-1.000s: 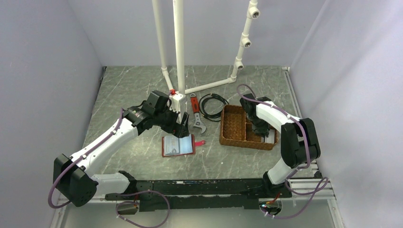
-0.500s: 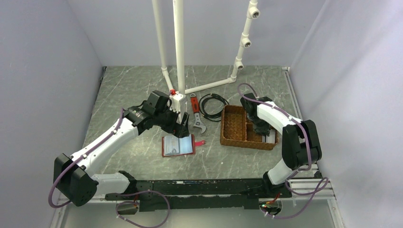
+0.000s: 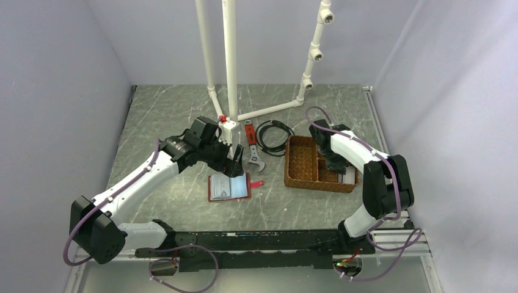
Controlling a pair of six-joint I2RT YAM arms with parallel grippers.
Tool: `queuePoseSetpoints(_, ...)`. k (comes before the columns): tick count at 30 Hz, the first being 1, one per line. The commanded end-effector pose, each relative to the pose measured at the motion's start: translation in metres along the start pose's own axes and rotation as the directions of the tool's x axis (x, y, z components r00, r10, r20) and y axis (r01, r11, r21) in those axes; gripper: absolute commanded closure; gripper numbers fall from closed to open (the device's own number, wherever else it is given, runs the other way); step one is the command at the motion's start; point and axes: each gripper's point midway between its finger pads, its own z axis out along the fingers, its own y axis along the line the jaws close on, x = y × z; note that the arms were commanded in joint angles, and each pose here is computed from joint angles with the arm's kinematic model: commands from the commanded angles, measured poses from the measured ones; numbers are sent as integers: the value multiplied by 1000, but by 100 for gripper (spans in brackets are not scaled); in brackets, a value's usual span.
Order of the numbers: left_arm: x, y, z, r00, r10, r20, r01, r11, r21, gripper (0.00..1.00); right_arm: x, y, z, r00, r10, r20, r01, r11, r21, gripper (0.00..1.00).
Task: Put the credit cards into the card holder
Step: Pick up the credit card from the storage box.
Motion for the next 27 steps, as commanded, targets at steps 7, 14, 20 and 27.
queuePoseSetpoints(7,-4,-3,3,999,32,10,-32,999,23,1,-4,-9,-18,999,32,13,-32,999,2,100)
queuePoseSetpoints(14,-1,-2,9,1000,22,-15,-22,999,27,1,-3,-19,-35,995,92,41,-91,996,-20,100)
queuePoseSetpoints(20,1,-1,12,999,4,-34,-3,999,35,1,-8,-25,-35,993,94,73,-94,996,-3,100)
queuePoseSetpoints(27,3,1,13,999,-5,-43,6,999,36,1,-12,-27,-27,992,99,76,-98,995,-20,99)
